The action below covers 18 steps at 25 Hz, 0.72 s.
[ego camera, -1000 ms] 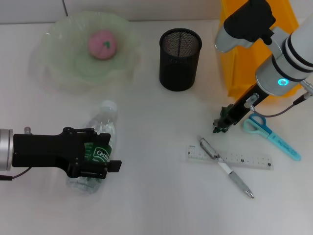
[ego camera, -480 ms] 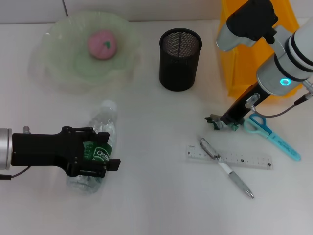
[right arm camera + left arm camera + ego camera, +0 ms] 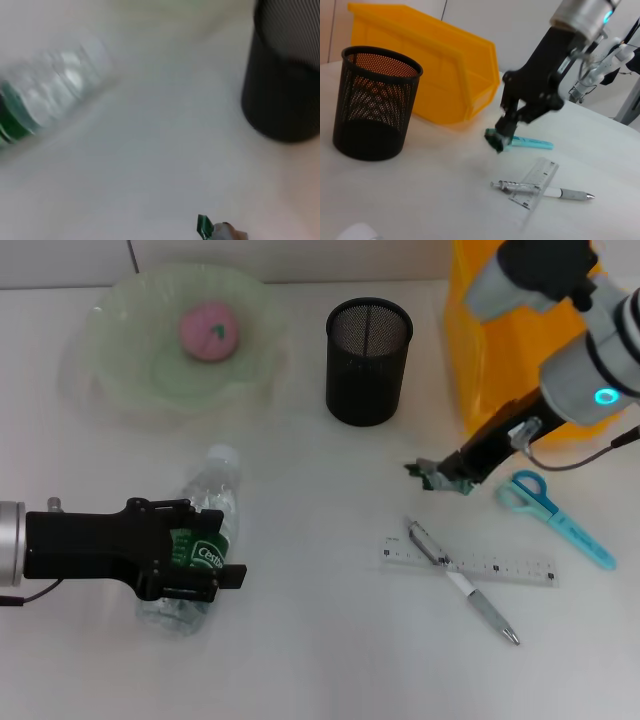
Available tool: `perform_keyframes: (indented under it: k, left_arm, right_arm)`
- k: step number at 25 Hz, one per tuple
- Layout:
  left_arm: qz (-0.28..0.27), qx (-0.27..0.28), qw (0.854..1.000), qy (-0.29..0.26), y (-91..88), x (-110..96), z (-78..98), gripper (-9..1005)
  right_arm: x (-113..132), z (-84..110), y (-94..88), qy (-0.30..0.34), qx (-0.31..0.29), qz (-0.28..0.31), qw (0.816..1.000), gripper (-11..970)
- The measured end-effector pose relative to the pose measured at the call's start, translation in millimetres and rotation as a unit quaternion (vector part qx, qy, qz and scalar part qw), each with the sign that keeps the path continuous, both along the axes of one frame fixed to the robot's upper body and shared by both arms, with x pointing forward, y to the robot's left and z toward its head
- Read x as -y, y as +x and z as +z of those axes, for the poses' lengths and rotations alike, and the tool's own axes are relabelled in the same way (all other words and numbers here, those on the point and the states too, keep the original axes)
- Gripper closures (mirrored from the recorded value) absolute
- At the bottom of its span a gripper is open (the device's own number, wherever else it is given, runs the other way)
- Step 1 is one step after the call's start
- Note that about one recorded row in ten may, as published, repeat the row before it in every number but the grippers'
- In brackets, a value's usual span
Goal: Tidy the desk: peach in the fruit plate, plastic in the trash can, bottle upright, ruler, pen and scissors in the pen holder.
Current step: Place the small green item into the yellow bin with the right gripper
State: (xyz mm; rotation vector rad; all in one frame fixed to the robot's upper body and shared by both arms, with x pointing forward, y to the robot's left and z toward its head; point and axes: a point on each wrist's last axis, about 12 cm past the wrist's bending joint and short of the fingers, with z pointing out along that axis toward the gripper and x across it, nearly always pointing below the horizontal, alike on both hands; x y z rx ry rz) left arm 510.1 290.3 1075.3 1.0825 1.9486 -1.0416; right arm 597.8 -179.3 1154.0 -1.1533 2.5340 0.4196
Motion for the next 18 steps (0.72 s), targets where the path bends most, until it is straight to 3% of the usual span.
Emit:
perform_keyframes:
  k: [1, 2, 3, 4, 6, 7, 11, 15, 18]
  left_arm:
    - [0.000, 0.000, 1.000, 0.000, 0.1, 0, 0.1, 169]
    - [0.000, 0.000, 1.000, 0.000, 0.1, 0, 0.1, 170]
    - [0.001, -0.001, 1.000, -0.001, 0.1, 0, 0.2, 170]
    - [0.001, -0.001, 1.000, -0.001, 0.1, 0, 0.2, 170]
    - [0.002, -0.002, 1.000, -0.001, 0.1, 0, 0.3, 171]
    - [0.002, -0.002, 1.000, -0.001, 0.1, 0, 0.3, 171]
    - [0.003, -0.003, 1.000, -0.003, -0.1, -1, 0.6, 173]
    - [0.004, -0.004, 1.000, -0.003, -0.2, -1, 0.7, 174]
    - [0.001, -0.002, 1.000, -0.004, 1.9, 0, 2.4, 175]
  right_arm:
    - [7, 13.4, -3.3, 0.035, 0.016, -0.002, 0.999, 960]
    - [7, 13.4, -3.3, 0.035, 0.016, -0.002, 0.999, 960]
    - [20, 30.3, -5.4, 0.072, 0.043, -0.017, 0.996, 960]
    - [20, 30.3, -5.4, 0.072, 0.043, -0.017, 0.996, 960]
    - [47, 53.7, -6.8, 0.116, 0.092, -0.061, 0.987, 961]
    - [47, 53.7, -6.8, 0.116, 0.092, -0.061, 0.987, 961]
    - [94, 77.9, -10.5, 0.164, 0.166, -0.139, 0.962, 961]
    - [111, 76.9, -7.8, 0.182, 0.187, -0.174, 0.950, 960]
    - [117, 59.6, 2.3, 0.177, 0.182, -0.197, 0.947, 954]
